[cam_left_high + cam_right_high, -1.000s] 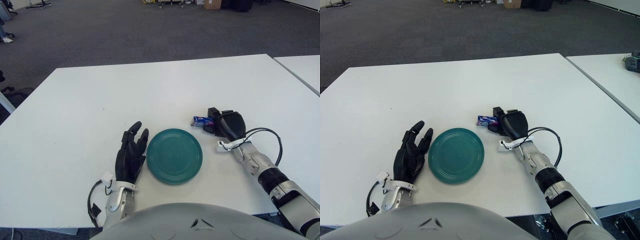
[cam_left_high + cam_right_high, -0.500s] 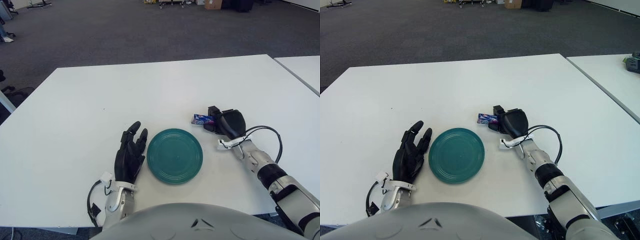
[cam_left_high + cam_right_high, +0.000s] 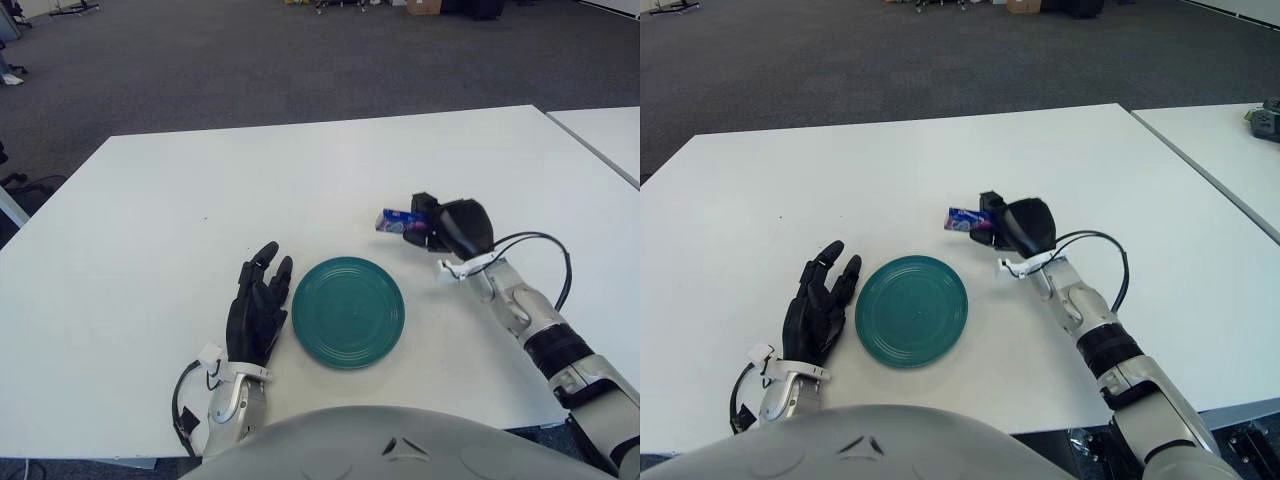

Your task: Put the gum into the plate.

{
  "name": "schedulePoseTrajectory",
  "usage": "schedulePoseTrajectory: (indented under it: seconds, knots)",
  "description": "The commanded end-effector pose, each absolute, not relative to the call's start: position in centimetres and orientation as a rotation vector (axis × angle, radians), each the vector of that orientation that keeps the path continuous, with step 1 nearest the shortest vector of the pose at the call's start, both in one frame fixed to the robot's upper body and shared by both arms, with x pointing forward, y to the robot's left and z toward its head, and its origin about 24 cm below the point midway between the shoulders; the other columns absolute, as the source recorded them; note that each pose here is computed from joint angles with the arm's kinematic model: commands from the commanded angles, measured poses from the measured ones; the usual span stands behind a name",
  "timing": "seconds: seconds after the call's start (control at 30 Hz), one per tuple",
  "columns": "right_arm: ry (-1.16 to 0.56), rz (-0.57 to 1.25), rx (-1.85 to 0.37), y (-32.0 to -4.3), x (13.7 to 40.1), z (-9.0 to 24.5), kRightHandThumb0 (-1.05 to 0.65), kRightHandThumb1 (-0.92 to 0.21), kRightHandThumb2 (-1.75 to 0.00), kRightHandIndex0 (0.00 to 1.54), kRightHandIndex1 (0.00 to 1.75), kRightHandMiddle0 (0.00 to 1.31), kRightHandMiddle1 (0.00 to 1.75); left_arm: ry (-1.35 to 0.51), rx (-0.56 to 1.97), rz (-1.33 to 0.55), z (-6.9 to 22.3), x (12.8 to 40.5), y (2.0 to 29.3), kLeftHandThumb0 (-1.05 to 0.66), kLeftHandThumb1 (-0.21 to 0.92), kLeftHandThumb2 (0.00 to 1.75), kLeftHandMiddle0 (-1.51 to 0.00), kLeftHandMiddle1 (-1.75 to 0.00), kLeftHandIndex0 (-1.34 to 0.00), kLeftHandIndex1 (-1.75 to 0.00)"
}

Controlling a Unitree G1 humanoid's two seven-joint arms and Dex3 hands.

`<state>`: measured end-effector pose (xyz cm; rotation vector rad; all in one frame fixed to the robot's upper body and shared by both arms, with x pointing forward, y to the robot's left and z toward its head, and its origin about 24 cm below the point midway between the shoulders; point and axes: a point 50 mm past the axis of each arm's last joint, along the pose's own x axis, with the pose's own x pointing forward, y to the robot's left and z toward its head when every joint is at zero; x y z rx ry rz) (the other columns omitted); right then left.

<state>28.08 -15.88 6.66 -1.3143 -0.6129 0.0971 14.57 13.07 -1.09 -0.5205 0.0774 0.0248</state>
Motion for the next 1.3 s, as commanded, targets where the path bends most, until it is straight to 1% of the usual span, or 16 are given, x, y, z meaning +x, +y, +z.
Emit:
schedulePoseTrajectory:
  seconds: [0.0,0.1,0.33,0.47,0.63,0.9,1.0,1.27]
  knots:
    - [-0.684,0.083,-1.304,-15.3,28.3,9.1,-0.48,-0.87,-0.72,1.17,1.75,0.92,1.75,0.127,-0.548,0.038,-1.9,14.4,13.0,-0.92,0.92,0.91,-0.36,-0.01,0.0,-0.8]
    - [-0.727,0.103,-1.301,-14.7,28.0,10.5,-0.48,-0.88,-0.72,1.15,1.75,0.91,1.75,0.127,-0.545,0.039,-1.9,14.4,13.0,-0.91,0.92,0.92,-0.36,-0.01,0.0,-0.8]
    - [-0.762,0.162,-1.31,-13.9,27.4,11.6,-0.48,-0.88,-0.72,1.1,1.75,0.91,1.75,0.127,-0.526,0.043,-1.9,14.4,13.1,-0.9,0.92,0.93,-0.35,0.0,0.0,-0.77]
    - [-0.781,0.21,-1.317,-13.2,27.1,11.5,-0.47,-0.88,-0.72,1.09,1.75,0.91,1.75,0.13,-0.527,0.051,-1.9,14.3,13.2,-0.89,0.92,0.93,-0.35,0.0,0.0,-0.76]
    - [-0.828,0.293,-1.299,-11.7,26.1,10.8,-0.46,-0.87,-0.72,1.11,1.75,0.91,1.75,0.136,-0.529,0.054,-2.0,14.2,13.3,-0.9,0.92,0.91,-0.35,0.0,0.0,-0.75]
    - [-0.923,0.401,-1.233,-10.4,24.5,10.2,-0.46,-0.83,-0.75,1.23,1.75,0.99,1.75,0.14,-0.515,0.054,-1.9,14.1,13.3,-0.89,0.92,0.89,-0.35,0.0,0.0,-0.73]
    - [-0.936,0.445,-1.221,-10.0,23.9,10.1,-0.46,-0.82,-0.75,1.26,1.75,1.01,1.75,0.142,-0.508,0.054,-1.8,14.1,13.2,-0.88,0.92,0.89,-0.33,0.0,0.0,-0.72]
    - [-0.928,0.526,-1.214,-9.4,22.8,9.7,-0.44,-0.83,-0.73,1.25,1.75,0.99,1.75,0.144,-0.495,0.054,-1.6,14.0,13.2,-0.88,0.92,0.91,-0.32,0.0,0.0,-0.71]
